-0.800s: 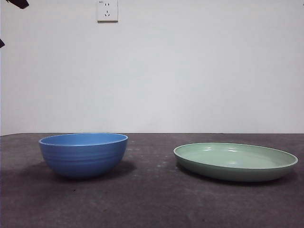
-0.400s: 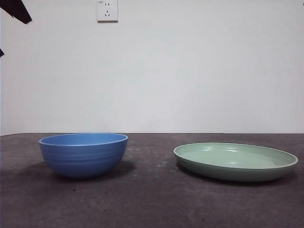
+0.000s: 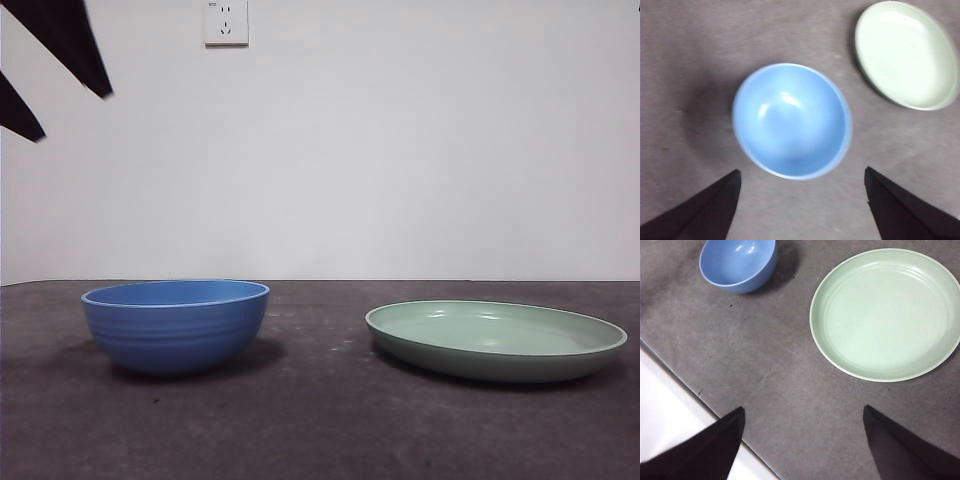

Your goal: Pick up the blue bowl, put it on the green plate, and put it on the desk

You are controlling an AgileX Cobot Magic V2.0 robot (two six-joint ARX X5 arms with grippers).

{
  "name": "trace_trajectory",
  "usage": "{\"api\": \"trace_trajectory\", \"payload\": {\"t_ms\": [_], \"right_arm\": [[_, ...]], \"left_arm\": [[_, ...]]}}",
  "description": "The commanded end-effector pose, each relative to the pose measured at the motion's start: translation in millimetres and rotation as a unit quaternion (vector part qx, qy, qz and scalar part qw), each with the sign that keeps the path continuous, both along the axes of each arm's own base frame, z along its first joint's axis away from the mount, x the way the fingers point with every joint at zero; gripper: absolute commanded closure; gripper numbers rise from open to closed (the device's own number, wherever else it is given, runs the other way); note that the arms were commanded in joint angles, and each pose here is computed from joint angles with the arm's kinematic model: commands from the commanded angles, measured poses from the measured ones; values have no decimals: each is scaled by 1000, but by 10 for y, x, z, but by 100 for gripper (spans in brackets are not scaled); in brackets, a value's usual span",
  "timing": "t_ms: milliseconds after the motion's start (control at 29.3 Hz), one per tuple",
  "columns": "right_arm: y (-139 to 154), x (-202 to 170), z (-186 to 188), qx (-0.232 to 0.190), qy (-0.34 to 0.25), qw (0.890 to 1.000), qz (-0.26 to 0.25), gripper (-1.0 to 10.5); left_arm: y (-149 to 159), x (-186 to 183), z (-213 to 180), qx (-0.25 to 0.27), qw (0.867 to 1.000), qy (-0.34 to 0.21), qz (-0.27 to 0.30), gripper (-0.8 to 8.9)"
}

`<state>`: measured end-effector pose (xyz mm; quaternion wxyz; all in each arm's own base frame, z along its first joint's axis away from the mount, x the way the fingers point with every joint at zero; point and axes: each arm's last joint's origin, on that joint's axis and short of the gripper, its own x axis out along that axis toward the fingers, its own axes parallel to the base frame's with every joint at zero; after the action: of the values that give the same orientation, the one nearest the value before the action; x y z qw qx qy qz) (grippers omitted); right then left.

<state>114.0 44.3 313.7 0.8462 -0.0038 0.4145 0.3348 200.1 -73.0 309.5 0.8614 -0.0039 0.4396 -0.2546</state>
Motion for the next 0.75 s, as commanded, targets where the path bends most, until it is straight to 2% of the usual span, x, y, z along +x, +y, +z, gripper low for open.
{"api": "trace_trajectory", "payload": {"t_ms": [34, 443, 580, 750], "right_arm": [[11, 10, 56, 6, -9, 1000, 1, 568], [11, 10, 56, 6, -9, 1000, 1, 568], [13, 16, 60, 7, -12, 1000, 1, 568], [13, 16, 60, 7, -12, 1000, 1, 568]], "left_arm": [[-63, 208, -29, 23, 1000, 12, 15, 416], [-251, 873, -646, 90, 992, 83, 40, 416], [-294, 1007, -879, 100, 989, 106, 39, 419], [-315, 1075, -1020, 108, 986, 119, 40, 477]]}}
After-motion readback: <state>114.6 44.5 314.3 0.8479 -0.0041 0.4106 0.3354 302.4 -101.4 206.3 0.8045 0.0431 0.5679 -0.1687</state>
